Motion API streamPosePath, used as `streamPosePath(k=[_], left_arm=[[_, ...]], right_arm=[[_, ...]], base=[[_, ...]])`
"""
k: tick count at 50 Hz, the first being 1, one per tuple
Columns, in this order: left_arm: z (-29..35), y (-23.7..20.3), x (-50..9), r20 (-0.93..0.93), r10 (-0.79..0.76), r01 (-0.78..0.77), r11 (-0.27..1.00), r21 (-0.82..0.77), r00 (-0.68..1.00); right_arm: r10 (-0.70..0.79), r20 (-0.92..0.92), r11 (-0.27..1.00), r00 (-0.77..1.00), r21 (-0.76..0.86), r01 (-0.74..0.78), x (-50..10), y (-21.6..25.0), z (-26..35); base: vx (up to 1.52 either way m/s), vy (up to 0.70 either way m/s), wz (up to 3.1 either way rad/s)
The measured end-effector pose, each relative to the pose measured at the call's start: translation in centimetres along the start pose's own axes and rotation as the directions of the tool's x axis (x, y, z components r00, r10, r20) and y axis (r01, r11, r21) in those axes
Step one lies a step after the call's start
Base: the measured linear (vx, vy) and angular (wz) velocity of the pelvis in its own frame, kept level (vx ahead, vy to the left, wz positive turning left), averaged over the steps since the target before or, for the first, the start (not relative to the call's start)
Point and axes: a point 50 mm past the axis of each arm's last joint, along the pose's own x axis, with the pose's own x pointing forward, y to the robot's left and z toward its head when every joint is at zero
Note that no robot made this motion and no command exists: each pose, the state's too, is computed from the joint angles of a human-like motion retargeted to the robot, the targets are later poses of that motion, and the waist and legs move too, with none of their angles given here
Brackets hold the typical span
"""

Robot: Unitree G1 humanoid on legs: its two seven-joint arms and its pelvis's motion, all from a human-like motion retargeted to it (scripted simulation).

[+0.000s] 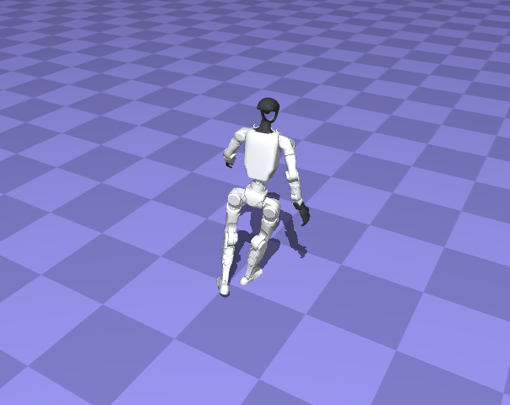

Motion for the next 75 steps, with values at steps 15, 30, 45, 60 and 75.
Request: streamPosePath(k=[15,30,45,60,75], left_arm=[[-19.4,0.0,-13.4,-0.778,-0.266,0.446,0.895,0.021,0.57],[-23.3,9.8,-21.2,-0.896,0.152,0.14,0.963,0.229,0.417],[3.7,-5.4,1.0,0.08,-0.245,0.158,0.807,0.568,0.966],[-3.2,-6.9,-3.7,-0.072,-0.357,0.364,0.921,0.137,0.931],[-26.2,9.6,-30.7,-0.965,0.212,-0.017,0.977,0.212,0.153]], right_arm=[[0.064,0.211,0.976,0.975,0.189,-0.105,2.3,4.3,13.8],[0.323,0.836,0.924,0.445,-0.175,-0.341,-8.8,12.8,32.2],[0.144,-0.041,0.951,0.989,-0.27,-0.15,1.0,4.2,1.8],[0.048,-0.019,0.998,0.999,-0.03,-0.048,2.5,3.0,6.1],[0.388,0.733,0.866,0.559,-0.082,-0.493,-6.3,11.9,27.5]], base=[[0.33,0.06,-3.39],[0.47,0.01,-2.25],[0.59,0.03,0.63],[0.65,-0.23,-0.5],[0.82,0.04,-1.47]])
